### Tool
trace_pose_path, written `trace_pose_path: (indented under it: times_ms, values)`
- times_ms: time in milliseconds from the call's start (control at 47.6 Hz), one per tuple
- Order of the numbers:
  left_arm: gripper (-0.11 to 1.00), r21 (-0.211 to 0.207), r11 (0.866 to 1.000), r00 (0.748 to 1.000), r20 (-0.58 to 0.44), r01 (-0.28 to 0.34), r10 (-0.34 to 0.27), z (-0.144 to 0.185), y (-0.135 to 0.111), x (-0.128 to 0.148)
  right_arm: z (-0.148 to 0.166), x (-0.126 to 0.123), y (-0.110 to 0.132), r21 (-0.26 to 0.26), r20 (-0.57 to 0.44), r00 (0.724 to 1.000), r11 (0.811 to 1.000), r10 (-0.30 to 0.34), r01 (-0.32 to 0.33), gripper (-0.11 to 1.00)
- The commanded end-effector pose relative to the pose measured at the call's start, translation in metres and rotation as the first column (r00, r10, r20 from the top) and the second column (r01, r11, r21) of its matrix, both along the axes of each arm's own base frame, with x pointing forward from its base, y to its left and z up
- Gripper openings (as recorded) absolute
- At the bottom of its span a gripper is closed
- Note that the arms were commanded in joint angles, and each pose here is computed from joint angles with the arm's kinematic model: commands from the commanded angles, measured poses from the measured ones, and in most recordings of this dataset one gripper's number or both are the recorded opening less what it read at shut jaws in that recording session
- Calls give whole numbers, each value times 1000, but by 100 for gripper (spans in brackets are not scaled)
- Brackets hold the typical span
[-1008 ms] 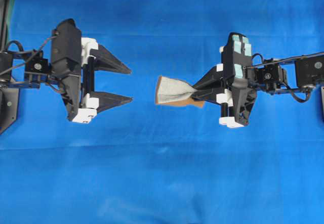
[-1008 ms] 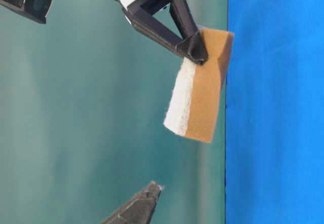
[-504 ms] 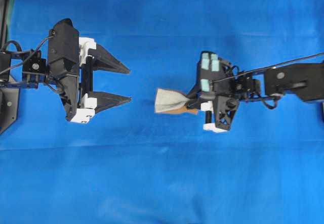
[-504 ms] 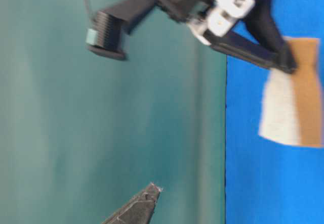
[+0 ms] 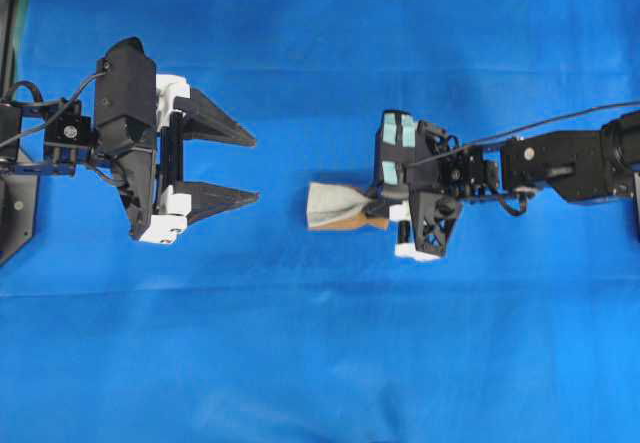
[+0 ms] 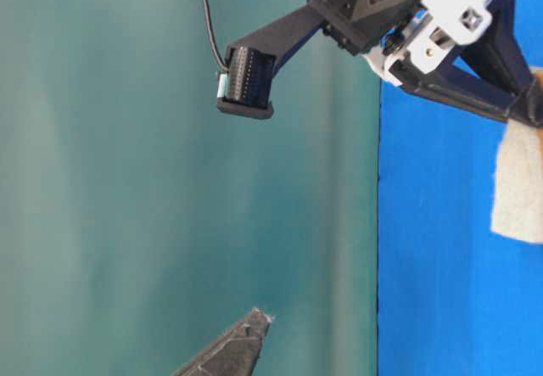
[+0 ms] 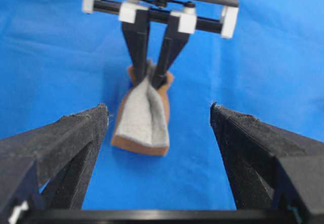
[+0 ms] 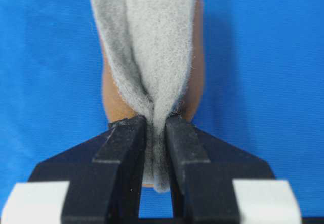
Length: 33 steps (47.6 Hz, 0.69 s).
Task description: Hand over the sponge with the left arm and wipe it with the right arm.
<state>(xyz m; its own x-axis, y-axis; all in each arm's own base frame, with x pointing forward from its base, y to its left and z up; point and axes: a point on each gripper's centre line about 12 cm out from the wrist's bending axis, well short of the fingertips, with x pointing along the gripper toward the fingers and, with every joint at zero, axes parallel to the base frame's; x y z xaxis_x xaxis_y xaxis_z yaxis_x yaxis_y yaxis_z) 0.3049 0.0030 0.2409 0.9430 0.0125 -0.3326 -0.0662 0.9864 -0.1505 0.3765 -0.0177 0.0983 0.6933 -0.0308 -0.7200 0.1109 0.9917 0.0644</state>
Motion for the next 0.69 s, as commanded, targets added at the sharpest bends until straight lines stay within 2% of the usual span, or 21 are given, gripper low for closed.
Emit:
trace_pose_path:
  times_ms: [0,210,378,546,672]
  values:
    - [77,3,1000,1000,31,2,-3,8,0,1,9,3,-21,-18,28,999,999,-36,37,19]
    - [77,3,1000,1000,31,2,-3,8,0,1,13,-4,-67,-71,32,995,992,-99,101,19]
    - [77,3,1000,999,32,2,-2,8,0,1,14,-10,-91,-95,37,990,986,-135,138,19]
    - [77,3,1000,1000,31,2,-2,8,0,0,16,-10,-96,-103,41,989,984,-141,144,19]
    - [77,5,1000,999,32,3,-3,8,0,1,14,-10,-89,-89,37,990,986,-137,140,19]
